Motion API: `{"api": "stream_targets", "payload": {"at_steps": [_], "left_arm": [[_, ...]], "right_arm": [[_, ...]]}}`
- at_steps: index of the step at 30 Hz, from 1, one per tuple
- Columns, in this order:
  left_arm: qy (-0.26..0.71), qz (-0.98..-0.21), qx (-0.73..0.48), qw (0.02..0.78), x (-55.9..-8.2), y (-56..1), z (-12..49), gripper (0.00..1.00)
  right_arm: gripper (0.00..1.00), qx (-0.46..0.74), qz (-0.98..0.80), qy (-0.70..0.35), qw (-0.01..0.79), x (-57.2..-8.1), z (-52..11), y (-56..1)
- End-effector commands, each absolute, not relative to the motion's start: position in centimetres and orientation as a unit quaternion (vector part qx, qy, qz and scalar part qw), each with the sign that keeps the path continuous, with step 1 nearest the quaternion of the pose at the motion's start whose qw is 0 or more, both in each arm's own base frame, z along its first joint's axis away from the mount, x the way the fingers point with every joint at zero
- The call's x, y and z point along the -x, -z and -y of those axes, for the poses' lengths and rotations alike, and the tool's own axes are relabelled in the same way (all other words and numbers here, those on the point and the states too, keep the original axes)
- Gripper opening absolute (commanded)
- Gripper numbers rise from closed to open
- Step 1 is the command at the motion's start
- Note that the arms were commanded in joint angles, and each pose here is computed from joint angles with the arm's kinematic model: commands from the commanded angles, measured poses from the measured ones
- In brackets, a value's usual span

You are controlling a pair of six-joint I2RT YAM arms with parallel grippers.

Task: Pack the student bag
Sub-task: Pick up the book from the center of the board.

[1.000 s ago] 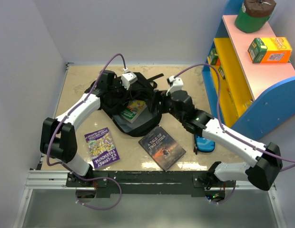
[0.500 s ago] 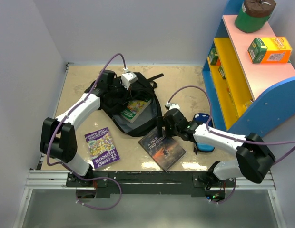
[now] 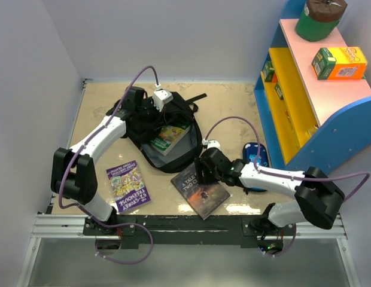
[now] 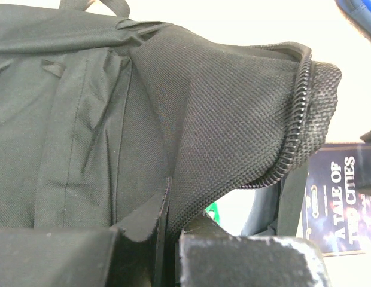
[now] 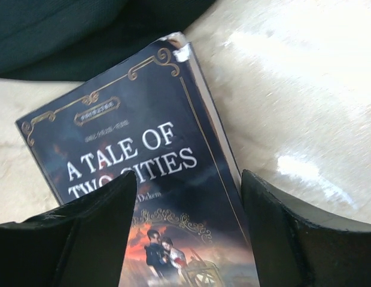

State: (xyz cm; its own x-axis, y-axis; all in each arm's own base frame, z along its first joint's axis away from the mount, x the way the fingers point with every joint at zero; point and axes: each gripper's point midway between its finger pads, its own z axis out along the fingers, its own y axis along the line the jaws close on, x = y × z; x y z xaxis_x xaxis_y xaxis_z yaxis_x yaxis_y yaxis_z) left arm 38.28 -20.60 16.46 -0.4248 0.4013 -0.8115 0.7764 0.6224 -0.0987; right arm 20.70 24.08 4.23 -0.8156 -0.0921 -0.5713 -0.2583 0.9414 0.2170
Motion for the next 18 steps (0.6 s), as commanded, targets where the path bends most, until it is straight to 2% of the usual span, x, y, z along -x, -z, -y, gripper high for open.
{"api": "stream_targets", "payload": {"at_steps": [1,14,15,16,18], "left_arm": [[0.25,-0.791,-0.368,0.42,-39.0,-19.0,21.8,0.0],[0.248,-0.795,-0.366,0.416,-39.0,-18.4,21.6,0.0],[0.248,-0.794,-0.367,0.417,-39.0,-18.4,21.6,0.0],[0.246,-0.794,-0.367,0.418,-39.1,-18.4,21.6,0.0],[0.247,-0.794,-0.367,0.417,-39.0,-18.4,21.6,0.0]], "right_arm": [[0.72,0.086,-0.927,-0.188,0.313,-19.9,-26.7,-8.0],[0.63,0.076,-0.913,-0.242,0.32,-18.6,-28.4,-11.6],[0.61,0.075,-0.91,-0.249,0.323,-18.7,-28.7,-12.1],[0.52,0.077,-0.907,-0.258,0.323,-18.6,-28.9,-12.5],[0.44,0.083,-0.898,-0.28,0.328,-18.4,-29.5,-13.1]]}}
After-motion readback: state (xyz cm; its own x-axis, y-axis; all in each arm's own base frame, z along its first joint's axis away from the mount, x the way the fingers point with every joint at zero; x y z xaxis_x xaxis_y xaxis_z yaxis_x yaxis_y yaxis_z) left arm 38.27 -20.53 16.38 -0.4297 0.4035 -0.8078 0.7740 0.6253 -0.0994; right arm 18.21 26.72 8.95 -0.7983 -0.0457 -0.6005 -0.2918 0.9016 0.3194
